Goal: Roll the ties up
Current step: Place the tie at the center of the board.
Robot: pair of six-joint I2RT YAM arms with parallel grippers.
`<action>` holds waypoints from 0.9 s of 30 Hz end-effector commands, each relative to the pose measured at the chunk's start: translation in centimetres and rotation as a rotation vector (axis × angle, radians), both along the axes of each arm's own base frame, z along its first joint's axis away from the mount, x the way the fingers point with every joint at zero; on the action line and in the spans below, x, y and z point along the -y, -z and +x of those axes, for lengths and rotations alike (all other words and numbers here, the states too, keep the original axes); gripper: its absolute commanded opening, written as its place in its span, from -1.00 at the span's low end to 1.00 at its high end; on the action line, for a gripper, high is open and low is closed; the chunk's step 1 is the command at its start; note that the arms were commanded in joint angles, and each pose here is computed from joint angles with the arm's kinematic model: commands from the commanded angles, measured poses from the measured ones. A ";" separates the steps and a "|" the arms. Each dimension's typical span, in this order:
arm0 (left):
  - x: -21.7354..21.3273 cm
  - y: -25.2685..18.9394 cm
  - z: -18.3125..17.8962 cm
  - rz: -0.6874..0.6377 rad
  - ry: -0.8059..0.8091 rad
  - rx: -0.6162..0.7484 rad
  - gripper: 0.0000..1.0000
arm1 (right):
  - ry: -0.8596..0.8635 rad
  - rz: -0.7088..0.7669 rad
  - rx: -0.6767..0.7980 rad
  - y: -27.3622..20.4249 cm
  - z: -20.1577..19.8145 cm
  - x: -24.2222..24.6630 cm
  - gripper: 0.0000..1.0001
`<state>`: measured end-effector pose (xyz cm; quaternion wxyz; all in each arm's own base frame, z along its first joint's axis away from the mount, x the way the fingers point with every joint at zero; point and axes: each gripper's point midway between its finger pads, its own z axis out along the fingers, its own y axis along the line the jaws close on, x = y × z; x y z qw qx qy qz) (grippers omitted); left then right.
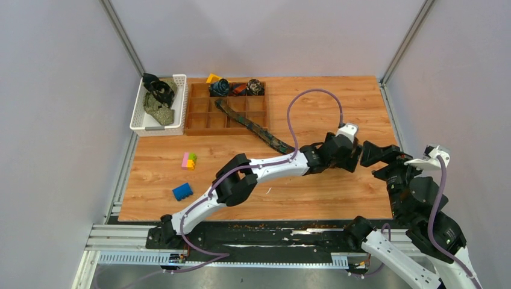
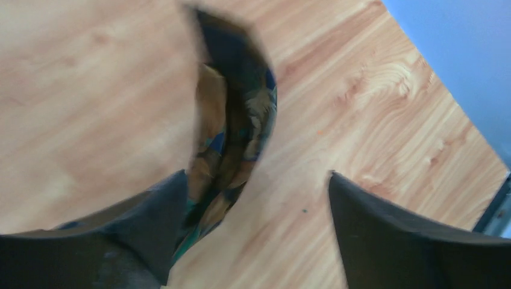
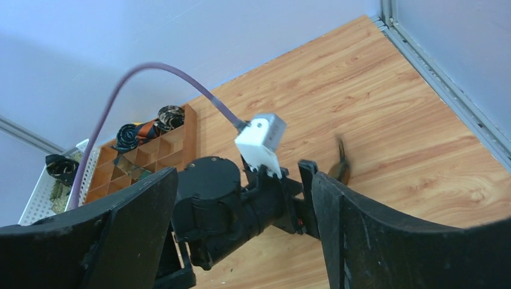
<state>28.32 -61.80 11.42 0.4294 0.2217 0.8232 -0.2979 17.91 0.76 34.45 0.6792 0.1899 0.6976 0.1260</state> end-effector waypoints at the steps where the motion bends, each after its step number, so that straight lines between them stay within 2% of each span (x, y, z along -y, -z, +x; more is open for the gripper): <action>1: 3.3 -3.2 -3.1 -0.135 0.163 -0.042 0.99 | 0.083 0.004 -0.015 0.3 -0.4 1.7 0.66; 6: 0.0 -8.0 -4.7 -0.140 0.207 -0.007 1.00 | 0.116 0.030 0.009 -0.2 -0.6 2.4 0.64; 11: -8.0 -9.8 -4.5 -0.022 0.108 0.101 1.00 | 0.065 0.064 -0.069 3.0 0.8 -0.2 0.63; 15: -16.0 -8.8 -2.7 0.096 -0.092 0.168 1.00 | 0.015 0.081 -0.151 6.1 2.2 -2.8 0.63; 20: -24.6 -4.8 -0.7 0.140 -0.252 0.069 1.00 | -0.058 0.119 -0.218 10.3 3.9 -6.2 0.63; 23: -28.6 -3.4 0.2 0.113 -0.336 0.051 1.00 | -0.107 0.127 -0.276 13.1 4.6 -8.2 0.64; 27: -32.0 -2.2 2.0 0.001 -0.401 0.006 1.00 | -0.134 0.078 -0.381 16.4 5.4 -9.8 0.68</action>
